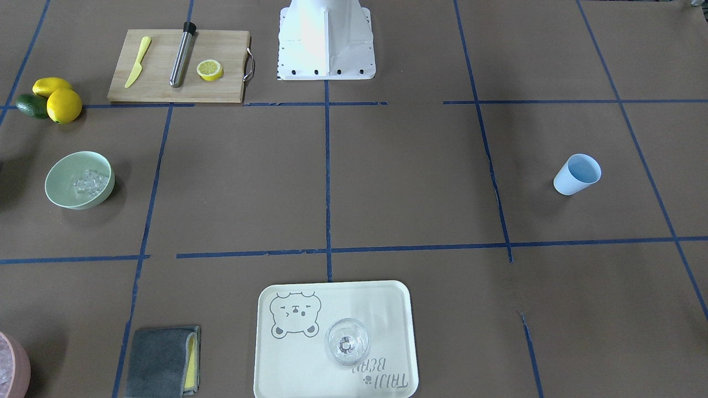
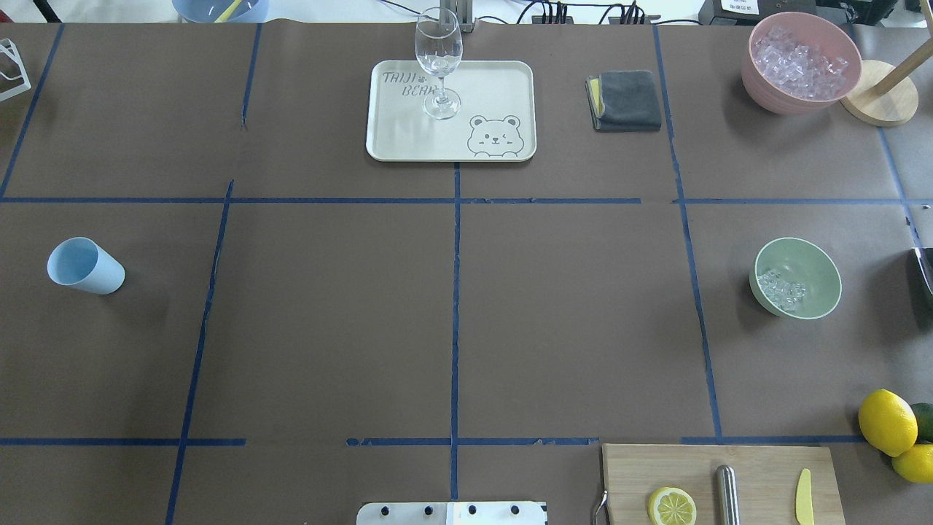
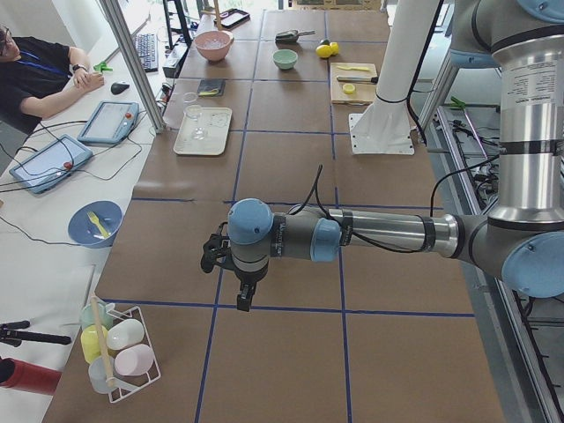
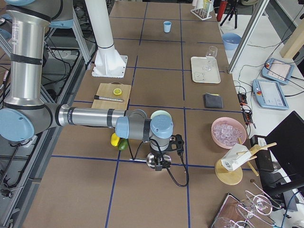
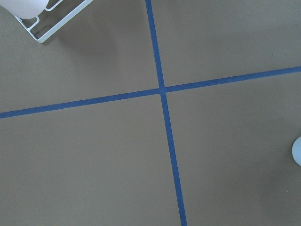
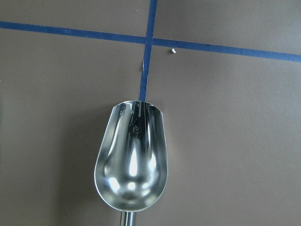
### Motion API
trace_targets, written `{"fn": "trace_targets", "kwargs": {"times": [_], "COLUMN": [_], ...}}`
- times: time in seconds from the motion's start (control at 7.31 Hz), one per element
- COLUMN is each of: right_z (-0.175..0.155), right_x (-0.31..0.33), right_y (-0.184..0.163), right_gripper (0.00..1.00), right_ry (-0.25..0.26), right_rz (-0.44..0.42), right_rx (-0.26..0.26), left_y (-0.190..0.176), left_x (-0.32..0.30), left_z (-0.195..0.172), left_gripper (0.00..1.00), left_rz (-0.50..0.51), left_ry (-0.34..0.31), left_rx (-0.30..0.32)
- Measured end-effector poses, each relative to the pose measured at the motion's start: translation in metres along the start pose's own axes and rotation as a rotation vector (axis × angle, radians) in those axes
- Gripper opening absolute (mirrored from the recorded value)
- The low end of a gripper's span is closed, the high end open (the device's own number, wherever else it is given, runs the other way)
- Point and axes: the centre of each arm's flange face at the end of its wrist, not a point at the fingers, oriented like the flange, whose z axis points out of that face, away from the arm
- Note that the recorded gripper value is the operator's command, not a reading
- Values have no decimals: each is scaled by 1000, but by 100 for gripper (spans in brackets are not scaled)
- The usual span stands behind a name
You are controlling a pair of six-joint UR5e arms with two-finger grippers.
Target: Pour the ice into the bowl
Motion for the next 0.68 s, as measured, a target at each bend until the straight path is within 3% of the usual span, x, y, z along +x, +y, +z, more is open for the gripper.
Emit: {"fn": "trace_targets", "kwargs": {"times": [0.68], "right_z": [-1], "right_x": [-1], "right_y": [0], "right_gripper": [100], "right_ry": [-2], "right_rz": [-3], "right_rx": [3], "left_y": [0], "left_x": [0], "left_z": [-1], "left_gripper": [100], "left_rz": [2], "left_ry": [0], "left_rx": [1]}}
